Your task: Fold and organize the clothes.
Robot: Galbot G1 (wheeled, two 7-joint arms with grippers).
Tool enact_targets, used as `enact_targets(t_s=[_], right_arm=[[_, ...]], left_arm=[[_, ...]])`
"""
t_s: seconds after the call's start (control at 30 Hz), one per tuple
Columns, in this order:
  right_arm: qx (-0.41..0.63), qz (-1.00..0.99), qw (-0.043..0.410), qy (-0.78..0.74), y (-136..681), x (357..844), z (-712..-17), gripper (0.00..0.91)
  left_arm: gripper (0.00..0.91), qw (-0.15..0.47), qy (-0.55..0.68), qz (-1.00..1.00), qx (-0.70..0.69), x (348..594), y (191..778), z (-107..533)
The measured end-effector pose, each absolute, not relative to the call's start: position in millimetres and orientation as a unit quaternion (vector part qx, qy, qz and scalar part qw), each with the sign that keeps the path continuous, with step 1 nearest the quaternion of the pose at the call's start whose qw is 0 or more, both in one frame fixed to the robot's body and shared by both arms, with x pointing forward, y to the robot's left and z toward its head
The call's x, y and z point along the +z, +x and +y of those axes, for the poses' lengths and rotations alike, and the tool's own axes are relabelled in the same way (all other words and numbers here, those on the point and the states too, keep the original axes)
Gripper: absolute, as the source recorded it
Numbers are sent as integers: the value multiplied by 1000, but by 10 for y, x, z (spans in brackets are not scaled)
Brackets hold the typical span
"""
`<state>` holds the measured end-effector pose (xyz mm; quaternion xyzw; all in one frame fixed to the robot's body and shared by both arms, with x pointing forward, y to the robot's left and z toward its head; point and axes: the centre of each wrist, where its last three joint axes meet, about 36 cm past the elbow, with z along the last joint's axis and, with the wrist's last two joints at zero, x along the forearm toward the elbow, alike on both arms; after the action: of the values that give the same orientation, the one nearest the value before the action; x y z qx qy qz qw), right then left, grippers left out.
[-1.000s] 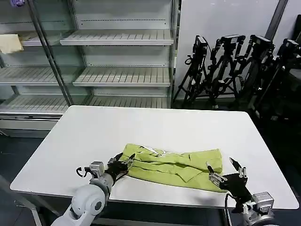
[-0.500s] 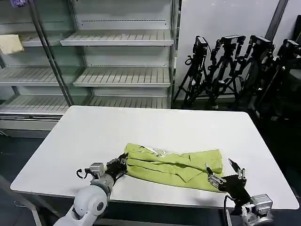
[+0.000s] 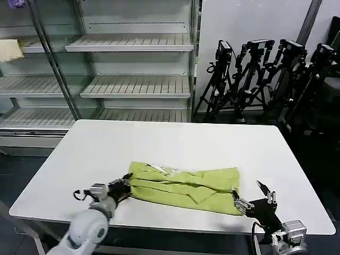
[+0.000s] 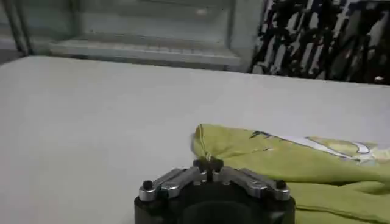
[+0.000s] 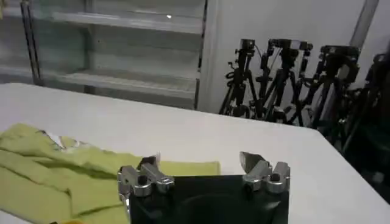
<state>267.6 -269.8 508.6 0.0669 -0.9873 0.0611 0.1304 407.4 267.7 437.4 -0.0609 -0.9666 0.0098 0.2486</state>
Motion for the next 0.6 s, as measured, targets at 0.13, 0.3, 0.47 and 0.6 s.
enact_targets(t_s=[0.13, 0.3, 0.47, 0.6], right_arm=[[61, -987, 130, 69, 2688, 5085, -2690, 907], [63, -987, 130, 69, 2678, 5087, -2698, 907], [64, -987, 130, 64, 2665, 5089, -2718, 907], [66, -988, 130, 61, 2653, 5094, -2740, 907]], left_arm=[[0, 240, -39, -970, -12, 4501, 4028, 2961], [0, 204, -17, -978, -42, 4819, 3975, 3280], [0, 158, -1, -985, -65, 5178, 3938, 3474], [0, 128, -9, -989, -74, 5371, 3861, 3406]])
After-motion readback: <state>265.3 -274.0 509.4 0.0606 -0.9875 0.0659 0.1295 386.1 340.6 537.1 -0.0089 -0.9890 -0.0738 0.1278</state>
